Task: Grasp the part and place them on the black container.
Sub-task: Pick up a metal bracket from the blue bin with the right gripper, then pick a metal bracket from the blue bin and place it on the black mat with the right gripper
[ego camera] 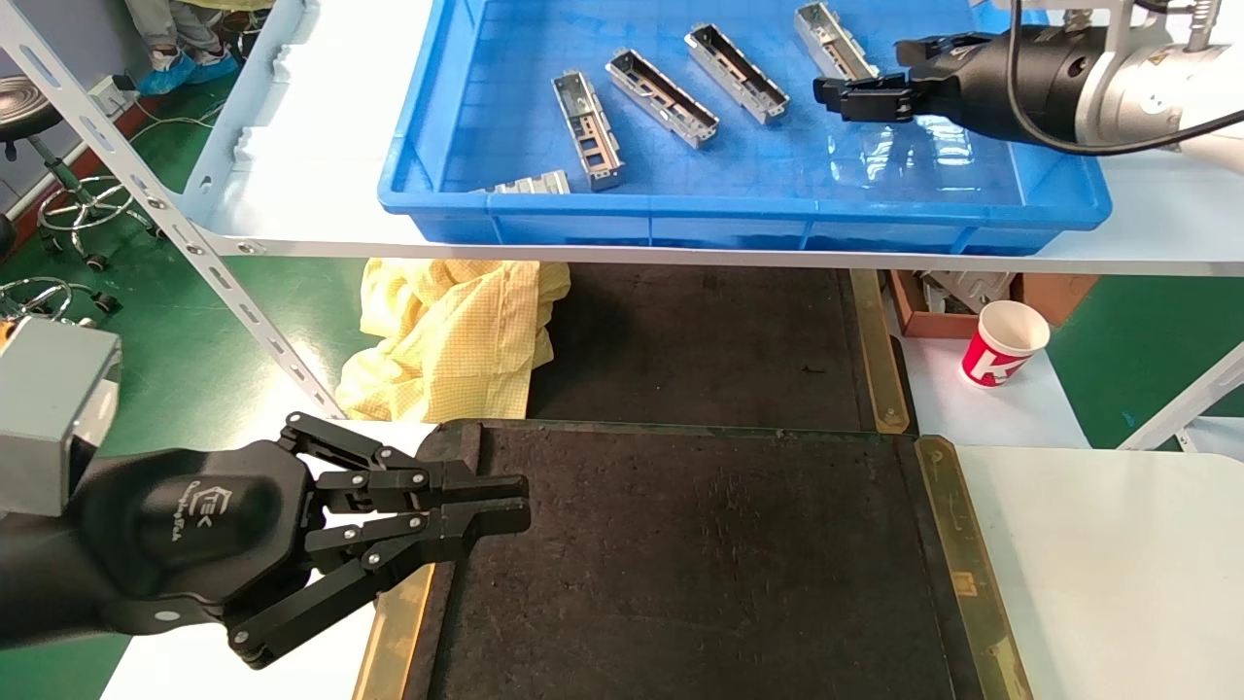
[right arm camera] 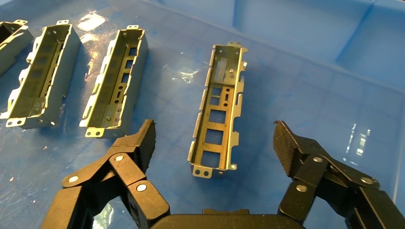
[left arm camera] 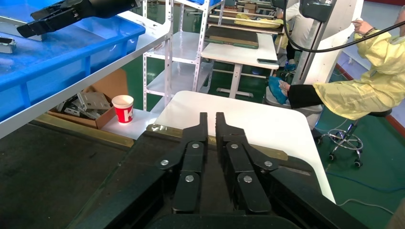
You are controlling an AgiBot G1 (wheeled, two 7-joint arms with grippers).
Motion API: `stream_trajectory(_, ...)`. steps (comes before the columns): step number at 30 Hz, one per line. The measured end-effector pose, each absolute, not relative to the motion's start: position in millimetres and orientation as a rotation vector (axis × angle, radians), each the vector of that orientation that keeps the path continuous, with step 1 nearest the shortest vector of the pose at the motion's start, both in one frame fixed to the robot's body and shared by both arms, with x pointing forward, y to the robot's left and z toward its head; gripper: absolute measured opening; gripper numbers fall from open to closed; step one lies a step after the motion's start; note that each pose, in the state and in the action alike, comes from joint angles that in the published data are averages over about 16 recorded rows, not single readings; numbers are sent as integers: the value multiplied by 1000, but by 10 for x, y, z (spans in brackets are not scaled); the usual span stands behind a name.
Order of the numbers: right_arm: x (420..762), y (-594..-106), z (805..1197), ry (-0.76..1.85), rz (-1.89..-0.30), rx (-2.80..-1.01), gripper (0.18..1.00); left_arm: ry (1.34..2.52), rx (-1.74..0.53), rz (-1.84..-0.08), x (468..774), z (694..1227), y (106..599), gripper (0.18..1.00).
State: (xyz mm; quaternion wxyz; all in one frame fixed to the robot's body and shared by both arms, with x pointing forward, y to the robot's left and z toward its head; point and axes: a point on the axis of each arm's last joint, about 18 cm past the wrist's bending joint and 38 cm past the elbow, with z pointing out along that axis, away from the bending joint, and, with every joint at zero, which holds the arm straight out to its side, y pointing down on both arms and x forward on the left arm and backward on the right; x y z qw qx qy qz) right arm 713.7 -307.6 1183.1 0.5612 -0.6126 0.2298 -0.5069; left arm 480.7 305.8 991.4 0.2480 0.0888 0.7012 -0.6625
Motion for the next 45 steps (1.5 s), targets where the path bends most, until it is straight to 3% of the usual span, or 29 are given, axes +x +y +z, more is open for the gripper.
stream_trajectory(12,7172,-3041,11786,546,-1184,-1433,756,1911,242,-1806,4807,9914,3058,348)
stream_trajectory(29,7114,-3085,11871,521,-1194,-1415,396,1911,242,-1806,4807,9914,3058,738)
stream_trajectory(40,6791,-3221,12162,411,-1190,-1415,356,1911,242,-1806,4807,9914,3058,926)
stream_trajectory(45,6577,-3304,12214,340,-1159,-1450,356,1911,242,-1806,4807,9914,3058,966)
